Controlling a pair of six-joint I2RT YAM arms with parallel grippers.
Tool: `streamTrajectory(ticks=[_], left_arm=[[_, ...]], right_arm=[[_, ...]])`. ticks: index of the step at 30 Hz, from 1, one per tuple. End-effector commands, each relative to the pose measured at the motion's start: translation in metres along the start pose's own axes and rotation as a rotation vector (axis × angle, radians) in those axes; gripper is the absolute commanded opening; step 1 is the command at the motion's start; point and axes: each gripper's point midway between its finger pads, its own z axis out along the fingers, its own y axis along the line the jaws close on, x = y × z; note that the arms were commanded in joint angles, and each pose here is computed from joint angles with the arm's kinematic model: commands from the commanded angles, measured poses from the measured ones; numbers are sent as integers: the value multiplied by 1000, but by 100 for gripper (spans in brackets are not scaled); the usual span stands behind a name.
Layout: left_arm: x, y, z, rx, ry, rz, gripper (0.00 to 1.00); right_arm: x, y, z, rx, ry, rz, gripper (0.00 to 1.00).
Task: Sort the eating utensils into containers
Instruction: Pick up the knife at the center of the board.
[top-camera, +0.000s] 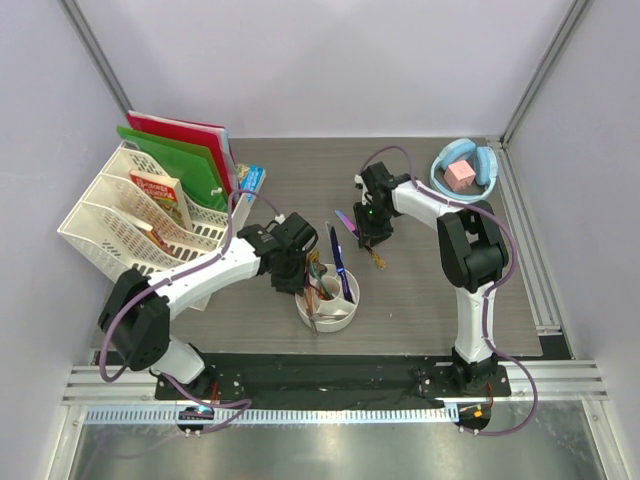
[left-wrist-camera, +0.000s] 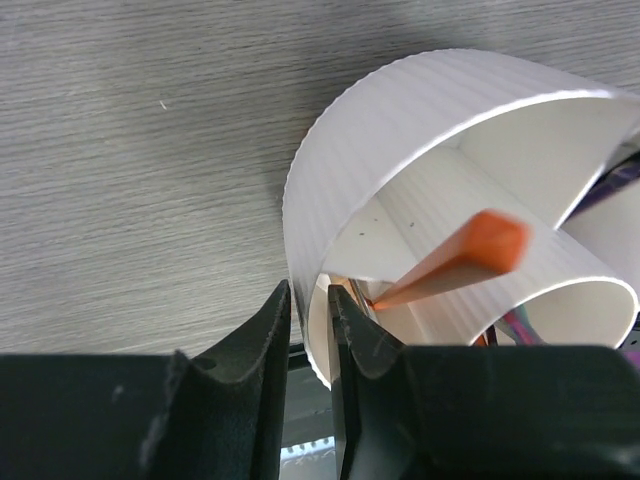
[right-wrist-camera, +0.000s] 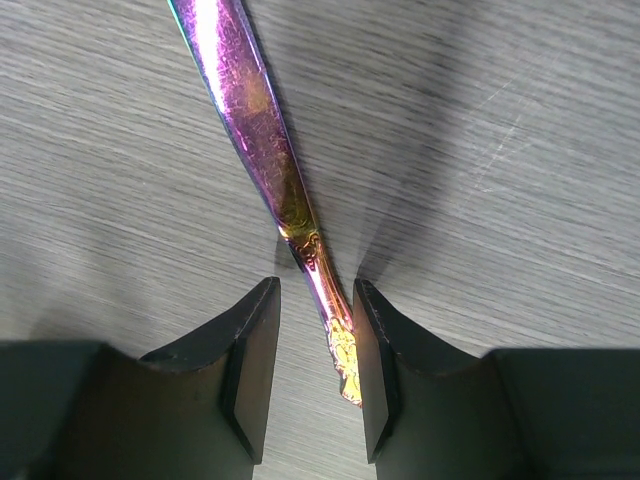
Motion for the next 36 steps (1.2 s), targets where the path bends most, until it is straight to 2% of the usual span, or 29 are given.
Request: streamTrajectory(ticks=[1, 6, 10, 14, 18, 24, 27, 30, 36], left_arm=[[-12, -3, -5, 0, -25, 33, 21], [-9, 0, -3, -9, -8, 49, 21], [-8, 4, -4, -22, 1, 58, 21], [-7, 7, -7, -25, 1, 60, 20], [-4, 10, -8, -26, 2, 57, 21], [-3, 13, -10, -23, 5, 58, 21], [-4, 14, -12, -21, 0, 59, 20], [-5, 15, -15, -22, -2, 55, 20], [-4, 18, -18, -19, -6, 51, 21]], right_arm=[[48, -6, 31, 14, 160, 25, 41], [45, -14, 31, 66, 146, 17, 42], [54, -24, 43, 122, 186, 4, 41], [64, -35, 51, 199, 231, -5, 31], [69, -49, 52, 281, 250, -21, 27], [78, -54, 57, 323, 279, -43, 30], [82, -53, 62, 335, 305, -45, 27], [86, -52, 65, 334, 340, -43, 1], [89, -52, 64, 342, 351, -20, 1]])
